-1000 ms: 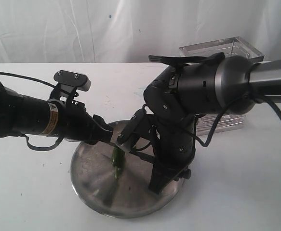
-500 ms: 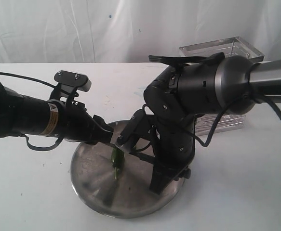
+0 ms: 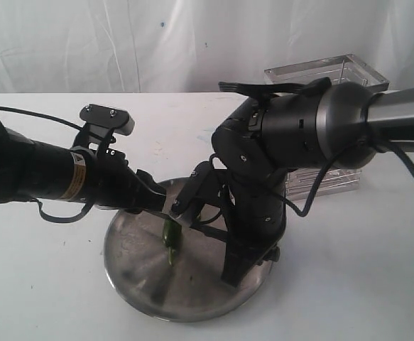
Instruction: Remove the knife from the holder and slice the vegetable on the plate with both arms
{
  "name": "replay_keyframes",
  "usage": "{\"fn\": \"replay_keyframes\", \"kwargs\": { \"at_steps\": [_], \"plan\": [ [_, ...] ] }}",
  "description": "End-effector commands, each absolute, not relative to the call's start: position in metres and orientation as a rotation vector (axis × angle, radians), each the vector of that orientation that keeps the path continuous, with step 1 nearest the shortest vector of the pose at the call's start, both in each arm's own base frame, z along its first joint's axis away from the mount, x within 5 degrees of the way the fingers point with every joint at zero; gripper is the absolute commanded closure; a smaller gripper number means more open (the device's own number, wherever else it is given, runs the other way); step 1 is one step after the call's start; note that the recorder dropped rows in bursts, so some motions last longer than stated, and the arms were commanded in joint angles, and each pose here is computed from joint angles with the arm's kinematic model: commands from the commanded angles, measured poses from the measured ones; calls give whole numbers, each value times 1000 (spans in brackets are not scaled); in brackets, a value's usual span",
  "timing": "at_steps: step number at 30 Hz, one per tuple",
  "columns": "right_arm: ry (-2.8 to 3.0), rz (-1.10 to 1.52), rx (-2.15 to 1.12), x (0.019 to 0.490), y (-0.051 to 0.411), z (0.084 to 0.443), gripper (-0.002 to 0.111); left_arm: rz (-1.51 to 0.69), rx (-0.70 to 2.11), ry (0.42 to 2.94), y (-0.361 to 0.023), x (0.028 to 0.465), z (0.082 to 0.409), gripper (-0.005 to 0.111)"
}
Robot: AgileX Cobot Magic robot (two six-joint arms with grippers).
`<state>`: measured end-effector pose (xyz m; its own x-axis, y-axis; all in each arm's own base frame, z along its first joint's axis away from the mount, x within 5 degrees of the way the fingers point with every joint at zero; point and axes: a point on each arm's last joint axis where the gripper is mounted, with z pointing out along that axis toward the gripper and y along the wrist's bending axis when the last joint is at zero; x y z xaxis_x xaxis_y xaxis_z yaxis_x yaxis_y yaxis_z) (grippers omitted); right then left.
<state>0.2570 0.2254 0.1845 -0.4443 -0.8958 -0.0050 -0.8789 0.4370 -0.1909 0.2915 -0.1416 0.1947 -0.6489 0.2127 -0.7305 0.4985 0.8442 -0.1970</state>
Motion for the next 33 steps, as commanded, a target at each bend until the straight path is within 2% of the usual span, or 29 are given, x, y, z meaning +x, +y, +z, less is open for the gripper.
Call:
{"fn": "replay_keyframes", "kwargs": {
  "at_steps": [1, 4, 7, 26, 33],
  "plan": [
    [2556, -250, -1610, 257, 225, 186, 108, -461, 510, 2295, -136, 287, 191, 75],
    [2556, -250, -1610, 257, 225, 186, 108, -480, 510, 2308, -136, 284, 188, 92],
    [2556, -250, -1610, 257, 225, 186, 108, -532, 528, 2294, -139, 283, 189, 99],
    [2558, -249, -1610, 257, 225, 186, 108, -609, 524, 2331, -147, 287, 166, 99],
    [2558, -249, -1610, 257, 225, 186, 108, -614, 513, 2302, -149, 293, 171, 99]
  ]
}}
